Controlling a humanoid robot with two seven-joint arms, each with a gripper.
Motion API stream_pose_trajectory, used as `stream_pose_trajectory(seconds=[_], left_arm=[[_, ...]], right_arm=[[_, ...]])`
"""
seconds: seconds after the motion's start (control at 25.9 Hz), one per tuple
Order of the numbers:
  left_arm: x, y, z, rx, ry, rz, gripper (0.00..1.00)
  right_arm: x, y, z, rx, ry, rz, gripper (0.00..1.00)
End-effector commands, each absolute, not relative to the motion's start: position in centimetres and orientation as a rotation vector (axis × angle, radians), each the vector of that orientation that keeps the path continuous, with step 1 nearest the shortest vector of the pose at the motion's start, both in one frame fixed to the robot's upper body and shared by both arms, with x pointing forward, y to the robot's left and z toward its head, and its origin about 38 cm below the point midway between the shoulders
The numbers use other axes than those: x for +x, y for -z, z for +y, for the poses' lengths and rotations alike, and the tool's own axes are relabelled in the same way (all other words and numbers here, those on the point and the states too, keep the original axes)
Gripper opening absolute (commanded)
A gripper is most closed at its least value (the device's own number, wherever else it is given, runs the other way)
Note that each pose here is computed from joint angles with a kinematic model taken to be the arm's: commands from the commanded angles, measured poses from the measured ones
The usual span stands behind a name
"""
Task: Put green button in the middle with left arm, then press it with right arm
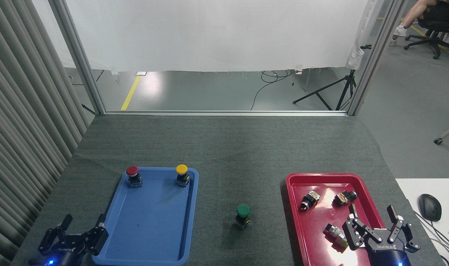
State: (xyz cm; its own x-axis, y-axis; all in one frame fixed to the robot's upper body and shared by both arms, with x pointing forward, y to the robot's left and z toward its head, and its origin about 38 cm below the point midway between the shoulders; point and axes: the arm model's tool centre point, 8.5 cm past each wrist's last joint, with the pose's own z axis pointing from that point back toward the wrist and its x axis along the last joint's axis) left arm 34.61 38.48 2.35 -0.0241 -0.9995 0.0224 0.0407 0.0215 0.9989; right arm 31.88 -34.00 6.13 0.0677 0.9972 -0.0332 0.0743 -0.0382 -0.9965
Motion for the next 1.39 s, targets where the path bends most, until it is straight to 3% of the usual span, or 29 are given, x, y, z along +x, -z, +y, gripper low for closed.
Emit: stream_pose_trajectory(seconds=[0.0, 1.35], left_arm=[[34.0, -2.0, 38.9, 1.131, 1.212, -1.205, 0.99], [33.9, -3.5, 38.6, 1.153, 1.223, -1.267, 0.99]], right_arm=[[31.9, -6.1, -34.0, -1.322, -1.149, -1.198, 1.0], [31.8, -6.2, -34.3, -1.329, -1.135, -1.191, 1.0]])
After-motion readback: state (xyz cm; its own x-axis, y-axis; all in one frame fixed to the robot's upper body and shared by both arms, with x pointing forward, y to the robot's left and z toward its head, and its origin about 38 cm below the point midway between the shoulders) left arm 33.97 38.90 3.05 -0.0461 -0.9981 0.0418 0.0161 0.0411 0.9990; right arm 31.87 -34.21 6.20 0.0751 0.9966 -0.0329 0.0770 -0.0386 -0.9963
